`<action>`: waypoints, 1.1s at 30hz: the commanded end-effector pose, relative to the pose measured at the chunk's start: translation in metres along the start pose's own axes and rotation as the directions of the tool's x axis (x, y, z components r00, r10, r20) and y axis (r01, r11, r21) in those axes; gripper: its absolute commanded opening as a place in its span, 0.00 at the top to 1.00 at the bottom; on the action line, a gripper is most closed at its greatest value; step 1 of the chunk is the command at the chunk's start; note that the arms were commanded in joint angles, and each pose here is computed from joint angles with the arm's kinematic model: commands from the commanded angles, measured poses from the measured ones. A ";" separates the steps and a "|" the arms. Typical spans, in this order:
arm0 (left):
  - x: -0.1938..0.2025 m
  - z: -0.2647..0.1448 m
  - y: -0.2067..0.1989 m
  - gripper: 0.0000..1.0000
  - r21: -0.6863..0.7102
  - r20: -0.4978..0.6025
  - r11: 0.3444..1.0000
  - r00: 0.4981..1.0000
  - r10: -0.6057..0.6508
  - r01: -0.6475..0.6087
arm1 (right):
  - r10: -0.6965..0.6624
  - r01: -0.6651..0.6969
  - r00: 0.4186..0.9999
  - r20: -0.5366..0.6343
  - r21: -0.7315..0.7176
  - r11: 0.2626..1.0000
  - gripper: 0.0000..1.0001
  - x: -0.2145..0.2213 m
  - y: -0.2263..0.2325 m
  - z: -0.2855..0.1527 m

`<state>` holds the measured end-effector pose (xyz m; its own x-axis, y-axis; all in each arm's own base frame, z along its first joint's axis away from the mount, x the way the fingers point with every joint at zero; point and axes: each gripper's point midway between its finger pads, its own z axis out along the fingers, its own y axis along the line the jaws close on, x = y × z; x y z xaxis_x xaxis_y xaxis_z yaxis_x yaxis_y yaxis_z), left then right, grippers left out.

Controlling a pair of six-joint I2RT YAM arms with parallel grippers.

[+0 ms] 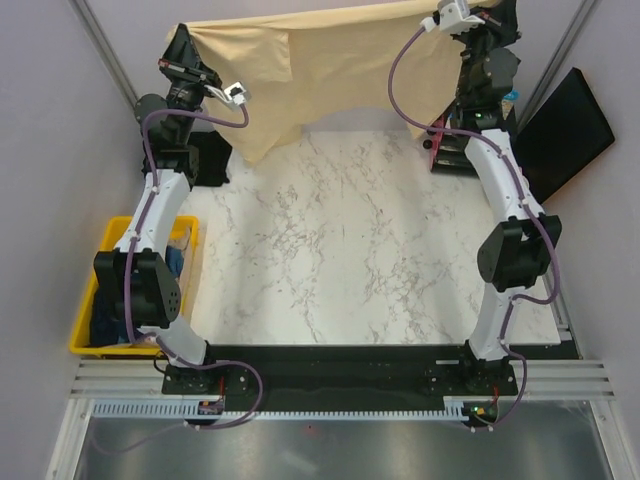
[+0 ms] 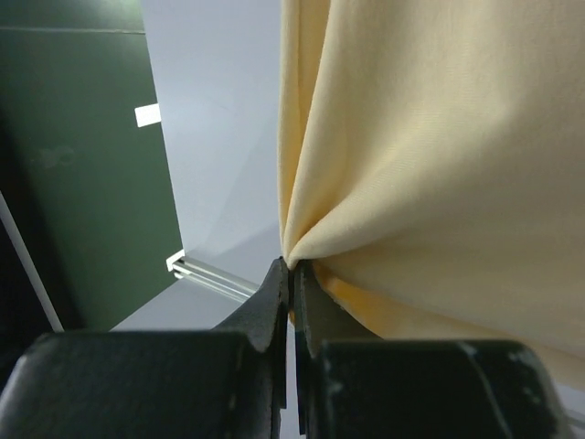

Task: Fold and stack the t-shirts
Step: Flatten out the tshirt

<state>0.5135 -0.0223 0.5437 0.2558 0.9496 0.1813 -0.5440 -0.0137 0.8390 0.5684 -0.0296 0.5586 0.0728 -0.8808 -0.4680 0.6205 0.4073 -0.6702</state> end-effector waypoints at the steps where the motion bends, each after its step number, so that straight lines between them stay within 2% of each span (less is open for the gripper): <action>1: 0.018 -0.045 0.119 0.98 -0.201 -0.094 0.979 0.996 0.013 -0.032 | 0.029 -0.027 0.997 -0.068 0.030 0.999 1.00 0.008 -0.058 -0.016; 3: 0.015 -0.053 0.128 0.98 -0.175 -0.088 0.985 0.996 -0.012 -0.004 | 0.027 -0.026 0.996 -0.080 0.022 0.999 1.00 0.007 -0.067 -0.020; 5: 0.013 -0.065 0.155 0.98 -0.193 -0.092 0.981 0.996 -0.010 -0.008 | 0.017 -0.016 0.998 -0.066 0.021 1.000 1.00 0.000 -0.084 -0.024; 9: 0.020 -0.073 0.200 0.98 -0.256 -0.138 0.965 0.990 0.026 -0.061 | 0.011 -0.010 0.999 -0.036 0.036 0.999 1.00 -0.012 -0.106 -0.025; 12: 0.035 -0.070 0.203 0.98 -0.248 -0.160 0.963 0.985 0.064 -0.102 | 0.018 -0.016 0.999 -0.039 0.030 0.999 1.00 -0.012 -0.103 -0.022; 16: 0.052 -0.058 0.166 0.98 -0.183 -0.155 0.978 0.985 0.069 -0.098 | 0.012 -0.013 0.999 -0.053 -0.028 1.000 1.00 -0.001 -0.062 -0.018; 17: 0.058 -0.054 0.138 0.98 -0.138 -0.152 0.987 0.986 0.065 -0.087 | 0.011 -0.013 0.998 -0.057 -0.038 0.999 1.00 0.001 -0.053 -0.018; 20: 0.067 -0.048 0.102 0.98 -0.091 -0.130 0.990 0.987 0.092 -0.105 | 0.010 -0.014 0.998 -0.061 -0.073 0.997 1.00 0.005 -0.022 -0.016; 21: 0.074 -0.041 0.078 0.98 -0.060 -0.129 0.993 0.987 0.092 -0.101 | 0.006 -0.012 0.998 -0.064 -0.091 0.996 1.00 0.007 -0.005 -0.015; 23: 0.080 -0.033 0.077 0.98 -0.080 -0.128 0.989 0.986 0.110 -0.121 | 0.007 -0.013 0.998 -0.060 -0.099 0.995 1.00 0.006 0.007 -0.013; 24: 0.090 -0.026 0.053 0.98 -0.050 -0.134 0.993 0.986 0.103 -0.111 | 0.001 -0.009 0.998 -0.066 -0.116 0.993 1.00 0.010 0.022 -0.012; 26: 0.098 -0.015 0.063 0.98 -0.083 -0.138 0.988 0.983 0.118 -0.130 | 0.000 -0.007 0.998 -0.065 -0.113 0.994 1.00 0.009 0.029 -0.009; 28: 0.107 -0.004 0.048 0.98 -0.069 -0.133 0.987 0.982 0.136 -0.146 | -0.017 0.010 0.998 -0.057 -0.122 0.992 1.00 0.009 0.040 -0.006; 29: 0.108 0.001 0.072 0.98 -0.114 -0.132 0.977 0.978 0.163 -0.178 | -0.017 0.012 0.999 -0.048 -0.105 0.994 1.00 0.006 0.035 -0.003; 31: 0.115 0.010 0.072 0.98 -0.115 -0.128 0.972 0.974 0.188 -0.203 | -0.036 0.033 0.999 -0.036 -0.088 0.996 1.00 0.004 0.032 0.002; 32: 0.116 0.012 0.108 0.98 -0.173 -0.136 0.956 0.967 0.217 -0.239 | -0.030 0.029 0.999 -0.022 -0.057 0.998 1.00 -0.003 0.018 0.007; 33: 0.118 0.013 0.119 0.98 -0.190 -0.140 0.949 0.964 0.226 -0.250 | -0.033 0.032 0.999 -0.018 -0.040 0.999 1.00 -0.004 0.010 0.009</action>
<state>0.5726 0.0455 0.5374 0.2488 0.9461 0.2074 -0.4781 -0.0663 0.8758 0.6300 0.0251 0.4620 0.0651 -0.9032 -0.4242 0.3405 0.4197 -0.8414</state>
